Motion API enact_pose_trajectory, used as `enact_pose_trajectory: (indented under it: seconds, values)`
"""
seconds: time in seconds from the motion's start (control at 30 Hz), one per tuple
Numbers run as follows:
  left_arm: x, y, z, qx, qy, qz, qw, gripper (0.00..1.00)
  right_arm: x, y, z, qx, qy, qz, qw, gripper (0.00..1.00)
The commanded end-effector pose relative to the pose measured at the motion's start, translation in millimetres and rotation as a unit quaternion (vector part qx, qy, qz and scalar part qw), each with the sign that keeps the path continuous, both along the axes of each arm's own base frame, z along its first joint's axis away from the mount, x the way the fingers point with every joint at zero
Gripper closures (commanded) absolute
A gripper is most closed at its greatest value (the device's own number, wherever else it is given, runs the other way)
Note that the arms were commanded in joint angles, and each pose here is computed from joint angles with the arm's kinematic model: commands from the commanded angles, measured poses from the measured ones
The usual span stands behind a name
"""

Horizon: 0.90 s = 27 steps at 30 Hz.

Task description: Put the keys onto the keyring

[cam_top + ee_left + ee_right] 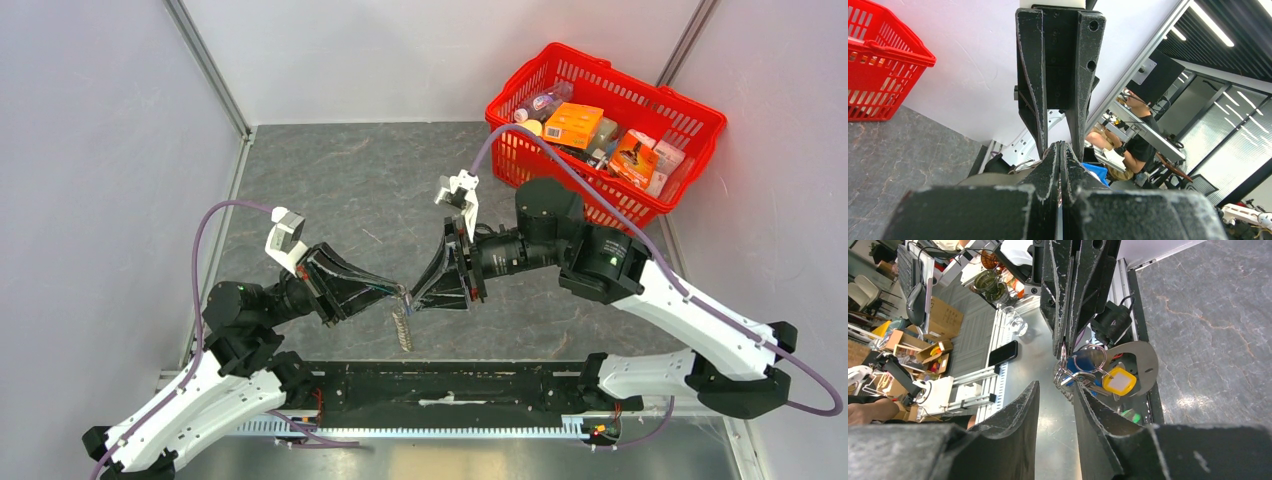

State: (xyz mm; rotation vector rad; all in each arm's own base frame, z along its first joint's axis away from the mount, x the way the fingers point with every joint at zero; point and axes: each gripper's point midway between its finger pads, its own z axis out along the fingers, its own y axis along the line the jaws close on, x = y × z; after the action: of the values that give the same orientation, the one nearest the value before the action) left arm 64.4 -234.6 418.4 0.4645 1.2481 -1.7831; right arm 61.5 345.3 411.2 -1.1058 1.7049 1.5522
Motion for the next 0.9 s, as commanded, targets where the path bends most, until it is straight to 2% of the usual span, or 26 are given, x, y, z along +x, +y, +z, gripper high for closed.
enact_pose_trajectory:
  seconds: [0.0,0.43,0.87]
  values:
    - [-5.1,5.4,15.3,-0.031,-0.005,-0.006,0.999,0.98,0.4,-7.8,15.4,0.023,-0.035,-0.011,0.999,0.60]
    - [-7.3,6.9,17.0,-0.038,-0.005,-0.010,0.999,0.98,-1.4,-18.4,28.3,0.037,-0.061,-0.017,0.997,0.55]
    - [-4.7,4.2,18.2,-0.039,-0.003,-0.011,0.999,0.98,2.8,-3.6,24.1,0.035,-0.045,-0.009,0.998,0.55]
